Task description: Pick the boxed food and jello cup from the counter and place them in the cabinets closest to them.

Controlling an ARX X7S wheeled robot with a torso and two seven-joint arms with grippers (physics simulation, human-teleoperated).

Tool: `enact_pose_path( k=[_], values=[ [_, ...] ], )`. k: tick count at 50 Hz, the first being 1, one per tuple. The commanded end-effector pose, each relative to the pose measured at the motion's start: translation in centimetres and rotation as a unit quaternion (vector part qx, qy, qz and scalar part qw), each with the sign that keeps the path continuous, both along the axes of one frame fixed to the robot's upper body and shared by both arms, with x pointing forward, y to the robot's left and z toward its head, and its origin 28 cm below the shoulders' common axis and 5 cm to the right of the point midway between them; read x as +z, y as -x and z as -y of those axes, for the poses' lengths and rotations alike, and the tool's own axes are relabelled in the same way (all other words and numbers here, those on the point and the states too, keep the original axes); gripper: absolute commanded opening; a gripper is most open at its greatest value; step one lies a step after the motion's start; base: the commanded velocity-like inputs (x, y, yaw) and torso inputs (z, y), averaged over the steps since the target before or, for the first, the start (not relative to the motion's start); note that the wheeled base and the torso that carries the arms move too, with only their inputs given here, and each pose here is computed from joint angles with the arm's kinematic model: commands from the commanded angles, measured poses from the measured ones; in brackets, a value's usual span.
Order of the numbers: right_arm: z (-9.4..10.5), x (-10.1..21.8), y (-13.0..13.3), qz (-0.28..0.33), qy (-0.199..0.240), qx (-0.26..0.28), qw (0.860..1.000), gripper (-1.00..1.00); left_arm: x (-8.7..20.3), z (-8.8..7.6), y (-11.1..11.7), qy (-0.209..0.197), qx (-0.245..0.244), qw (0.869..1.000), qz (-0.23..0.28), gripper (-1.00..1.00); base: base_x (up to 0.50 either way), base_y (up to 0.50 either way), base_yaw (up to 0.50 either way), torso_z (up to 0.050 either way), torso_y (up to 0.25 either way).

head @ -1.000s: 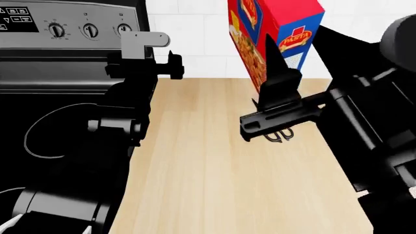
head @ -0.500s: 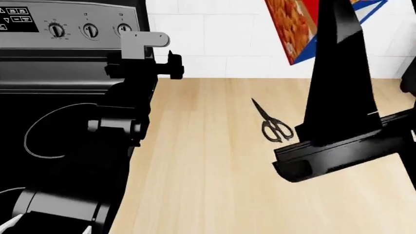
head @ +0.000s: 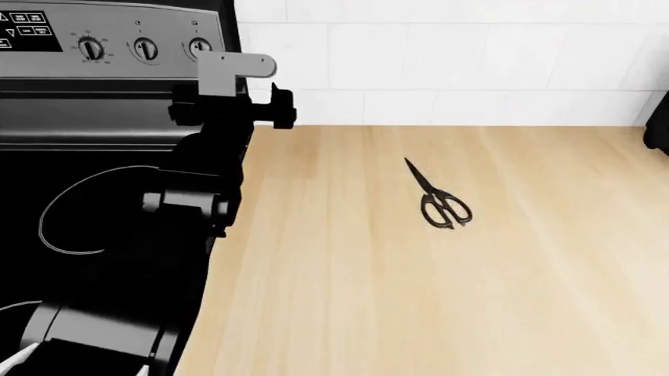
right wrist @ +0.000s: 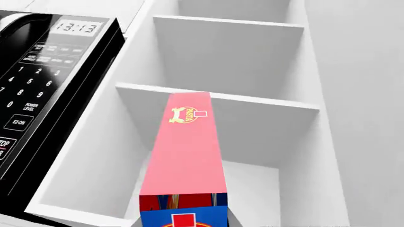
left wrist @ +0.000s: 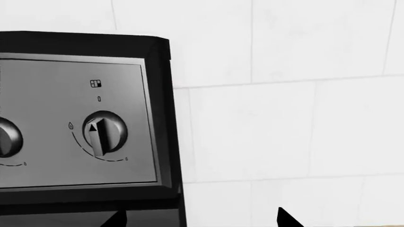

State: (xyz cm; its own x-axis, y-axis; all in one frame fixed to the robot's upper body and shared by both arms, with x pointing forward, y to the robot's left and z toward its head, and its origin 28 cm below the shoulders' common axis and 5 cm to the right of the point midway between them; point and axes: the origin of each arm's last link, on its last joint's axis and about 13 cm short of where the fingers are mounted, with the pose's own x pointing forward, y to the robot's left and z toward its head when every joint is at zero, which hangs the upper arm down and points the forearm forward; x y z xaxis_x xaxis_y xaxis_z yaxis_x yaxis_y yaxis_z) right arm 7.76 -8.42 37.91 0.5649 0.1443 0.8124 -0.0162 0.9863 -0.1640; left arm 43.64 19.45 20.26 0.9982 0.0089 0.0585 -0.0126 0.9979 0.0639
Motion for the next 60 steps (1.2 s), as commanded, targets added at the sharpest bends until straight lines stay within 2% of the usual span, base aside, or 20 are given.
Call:
enact_pose_path(
  k=[1, 5, 12, 17, 31, 36, 46, 59, 60],
  values=[
    [0.0, 4.8, -4.1, 0.002, -0.077, -0.037, 0.996, -1.0, 0.0, 0.0, 0.0, -0.008, 0.004, 1.0, 0.0, 1.0, 0.0, 0.0, 0.0, 0.0, 0.0],
    [0.2, 6.3, -6.1, -0.019, -0.088, -0.05, 0.995, -1.0, 0.0, 0.1, 0.0, -0.009, 0.005, 1.0, 0.0, 1.0, 0.0, 0.0, 0.0, 0.0, 0.0],
    [-0.1, 7.7, -8.8, -0.094, -0.087, -0.042, 0.991, -1.0, -0.1, 0.1, 0.0, -0.013, 0.009, 1.0, 0.0, 1.0, 0.0, 0.0, 0.0, 0.0, 0.0],
    [-0.3, 9.6, -10.3, -0.118, -0.085, -0.042, 0.989, -1.0, -0.1, 0.1, 0.0, -0.015, 0.011, 1.0, 0.002, 1.0, 0.0, 0.0, 0.0, 0.0, 0.0],
    [-0.7, 14.3, -14.0, -0.191, -0.049, -0.058, 0.979, -1.0, -0.1, 0.2, 0.0, -0.025, 0.013, 1.0, 0.004, 1.0, 0.0, 0.0, 0.0, 0.0, 0.0],
    [-0.6, 13.9, -16.0, -0.244, -0.042, -0.062, 0.967, -1.0, -0.1, 0.2, 0.0, -0.026, 0.014, 1.0, 0.004, 1.0, 0.0, 0.0, 0.0, 0.0, 0.0],
    [0.8, 11.3, -20.6, -0.335, -0.072, -0.075, 0.936, -1.0, -0.2, 0.2, 0.0, -0.029, 0.016, 0.999, 0.004, 1.0, 0.0, 0.0, 0.0, 0.0, 0.0],
    [1.0, 9.3, -22.1, -0.369, -0.07, -0.081, 0.923, -1.0, -0.2, 0.2, 0.0, -0.033, 0.017, 0.999, 0.005, 1.0, 0.0, 0.0, 0.0, 0.0, 0.0],
    [1.0, 9.2, -22.2, -0.369, -0.068, -0.082, 0.923, 1.0, -0.2, 0.2, 0.0, -0.033, 0.017, 0.999, 0.005, 1.0, 0.01, 0.0, 0.0, 0.0, 0.0]
  ],
)
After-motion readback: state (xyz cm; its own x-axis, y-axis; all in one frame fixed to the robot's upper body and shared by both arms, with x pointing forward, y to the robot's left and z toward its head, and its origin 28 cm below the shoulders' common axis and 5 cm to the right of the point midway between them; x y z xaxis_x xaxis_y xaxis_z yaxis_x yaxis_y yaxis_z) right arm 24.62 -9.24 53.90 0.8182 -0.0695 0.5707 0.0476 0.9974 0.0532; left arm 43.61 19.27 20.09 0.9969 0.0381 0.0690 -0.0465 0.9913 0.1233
